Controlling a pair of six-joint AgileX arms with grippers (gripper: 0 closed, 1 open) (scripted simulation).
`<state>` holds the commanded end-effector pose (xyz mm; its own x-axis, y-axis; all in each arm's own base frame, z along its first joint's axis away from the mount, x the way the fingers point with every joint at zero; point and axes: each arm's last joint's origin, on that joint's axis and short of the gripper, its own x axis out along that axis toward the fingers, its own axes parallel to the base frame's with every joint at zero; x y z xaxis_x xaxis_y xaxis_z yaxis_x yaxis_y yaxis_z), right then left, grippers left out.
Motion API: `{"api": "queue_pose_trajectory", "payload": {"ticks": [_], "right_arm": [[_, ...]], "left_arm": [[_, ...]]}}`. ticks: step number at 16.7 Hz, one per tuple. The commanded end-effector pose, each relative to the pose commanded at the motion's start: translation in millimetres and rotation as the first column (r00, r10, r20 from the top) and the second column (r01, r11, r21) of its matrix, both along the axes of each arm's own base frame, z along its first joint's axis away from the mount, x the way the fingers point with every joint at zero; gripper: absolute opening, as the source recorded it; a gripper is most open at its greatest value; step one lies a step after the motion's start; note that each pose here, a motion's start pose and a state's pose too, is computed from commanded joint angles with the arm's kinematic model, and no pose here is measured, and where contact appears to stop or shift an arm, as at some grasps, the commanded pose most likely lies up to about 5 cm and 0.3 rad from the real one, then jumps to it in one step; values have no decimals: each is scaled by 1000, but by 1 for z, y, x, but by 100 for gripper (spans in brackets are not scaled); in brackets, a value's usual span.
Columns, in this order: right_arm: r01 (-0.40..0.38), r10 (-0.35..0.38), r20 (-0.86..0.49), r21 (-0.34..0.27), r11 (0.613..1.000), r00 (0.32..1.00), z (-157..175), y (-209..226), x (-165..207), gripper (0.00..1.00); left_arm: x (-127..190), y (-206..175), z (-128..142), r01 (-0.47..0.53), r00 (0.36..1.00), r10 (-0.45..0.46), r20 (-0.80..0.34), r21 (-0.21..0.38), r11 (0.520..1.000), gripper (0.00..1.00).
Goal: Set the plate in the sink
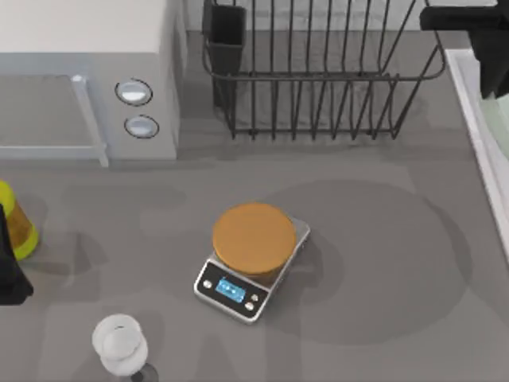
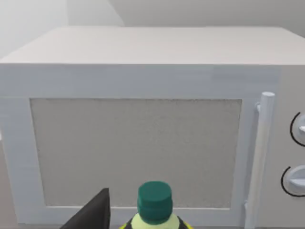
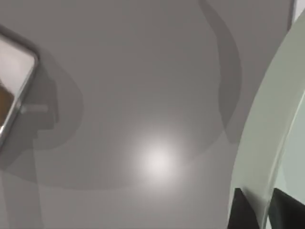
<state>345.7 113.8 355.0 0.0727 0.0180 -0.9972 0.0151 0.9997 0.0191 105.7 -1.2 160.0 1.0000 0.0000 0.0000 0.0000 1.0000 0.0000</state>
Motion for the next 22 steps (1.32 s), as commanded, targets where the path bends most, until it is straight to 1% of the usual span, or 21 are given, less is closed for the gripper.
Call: {"api": "queue_pose_trajectory", "payload": {"ticks": [3,5,7,9,11,13,16,22], "right_arm": [[-2,2,-26,-12,1000,1000,-31,-27,58,0],[-4,3,-47,-18,1000,999,-63,-54,97,0],[-5,4,-59,-19,1000,998,-94,-87,124,0],[-6,5,-65,-19,1000,998,-118,-117,140,0],[-6,5,-69,-18,1000,998,-133,-139,147,0],[-6,5,-70,-18,1000,998,-138,-147,149,0],[-6,5,-70,-18,1000,998,-138,-147,149,0],[-6,5,-70,-18,1000,998,-138,-147,149,45]], "left_arm": [[0,0,0,0,1000,0,0,0,1000,100],[0,0,0,0,1000,0,0,0,1000,100],[0,0,0,0,1000,0,0,0,1000,100],[0,0,0,0,1000,0,0,0,1000,100],[0,0,0,0,1000,0,0,0,1000,100],[0,0,0,0,1000,0,0,0,1000,100],[0,0,0,0,1000,0,0,0,1000,100],[0,0,0,0,1000,0,0,0,1000,100]]}}
